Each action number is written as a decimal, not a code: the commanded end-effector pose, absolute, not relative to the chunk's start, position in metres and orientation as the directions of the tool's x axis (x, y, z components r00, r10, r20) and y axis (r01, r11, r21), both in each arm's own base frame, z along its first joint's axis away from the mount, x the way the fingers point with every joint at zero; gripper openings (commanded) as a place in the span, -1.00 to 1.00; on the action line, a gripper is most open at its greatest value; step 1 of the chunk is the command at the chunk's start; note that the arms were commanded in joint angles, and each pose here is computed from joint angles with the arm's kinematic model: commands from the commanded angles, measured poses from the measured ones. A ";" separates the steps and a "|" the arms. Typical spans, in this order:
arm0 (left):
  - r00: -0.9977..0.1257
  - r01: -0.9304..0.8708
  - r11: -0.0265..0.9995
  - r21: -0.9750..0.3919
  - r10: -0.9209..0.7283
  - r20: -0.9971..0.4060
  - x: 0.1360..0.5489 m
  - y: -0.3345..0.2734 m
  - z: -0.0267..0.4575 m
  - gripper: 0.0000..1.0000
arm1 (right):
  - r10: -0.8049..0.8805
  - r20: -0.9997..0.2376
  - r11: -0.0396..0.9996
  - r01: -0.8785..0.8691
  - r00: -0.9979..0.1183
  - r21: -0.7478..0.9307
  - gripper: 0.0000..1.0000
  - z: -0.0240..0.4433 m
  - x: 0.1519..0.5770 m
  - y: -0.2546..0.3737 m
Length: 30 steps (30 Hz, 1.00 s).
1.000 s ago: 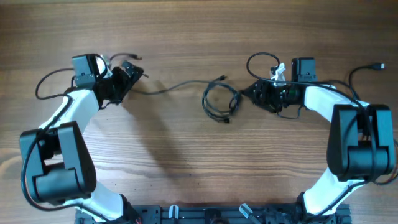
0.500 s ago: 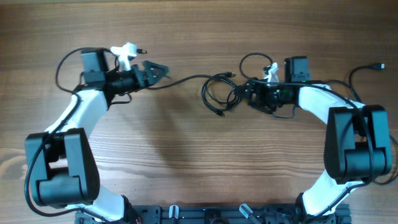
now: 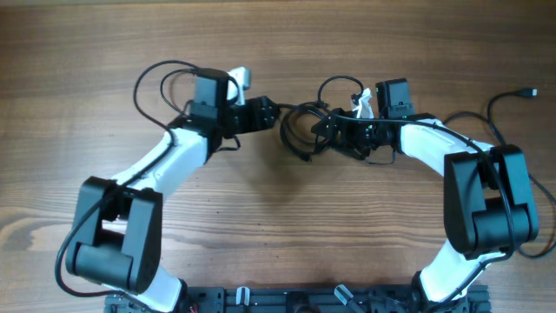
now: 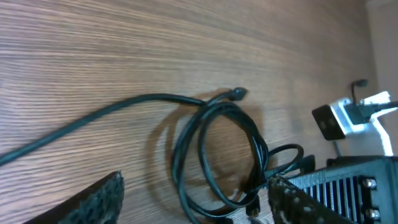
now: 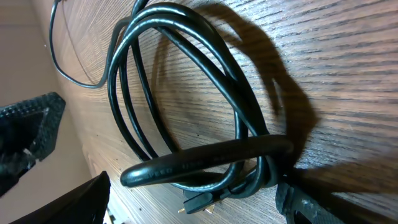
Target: Untangle cables
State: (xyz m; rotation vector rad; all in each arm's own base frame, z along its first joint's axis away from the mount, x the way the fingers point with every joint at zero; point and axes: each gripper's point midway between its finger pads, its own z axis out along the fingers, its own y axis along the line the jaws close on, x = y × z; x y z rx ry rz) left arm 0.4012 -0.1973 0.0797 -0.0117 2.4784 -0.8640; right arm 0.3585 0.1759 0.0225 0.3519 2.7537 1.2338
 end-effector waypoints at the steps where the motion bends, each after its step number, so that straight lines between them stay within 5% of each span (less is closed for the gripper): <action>1: -0.852 0.148 0.856 -0.496 -0.145 -0.504 0.401 -0.206 0.065 0.61 | 0.293 0.056 0.713 0.257 -0.955 0.652 0.80 -0.015 0.343 0.163; 6: -0.861 0.109 0.894 -0.435 -0.133 -0.491 0.395 -0.225 0.033 0.53 | 0.292 0.056 0.714 0.257 -0.955 0.652 0.92 -0.015 0.343 0.163; 10: -0.864 0.093 0.919 -0.383 -0.117 -0.490 0.392 -0.224 0.016 -0.35 | 0.289 0.059 0.710 0.255 -0.955 0.656 0.86 -0.014 0.343 0.164; 15: -0.907 0.042 0.935 -0.351 -0.112 -0.406 0.376 -0.216 -0.008 -0.72 | 0.211 0.045 0.628 0.171 -0.976 0.759 0.67 0.005 0.344 0.183; 22: -0.980 -0.053 0.961 -0.272 -0.102 -0.169 0.321 -0.195 -0.034 -0.76 | 0.134 0.063 0.537 0.126 -0.989 0.834 0.73 0.022 0.334 0.197; 30: -0.985 -0.129 0.962 -0.240 -0.152 -0.080 0.302 -0.186 -0.039 -0.74 | 0.081 0.063 0.347 0.088 -0.995 0.934 0.73 0.058 0.336 0.199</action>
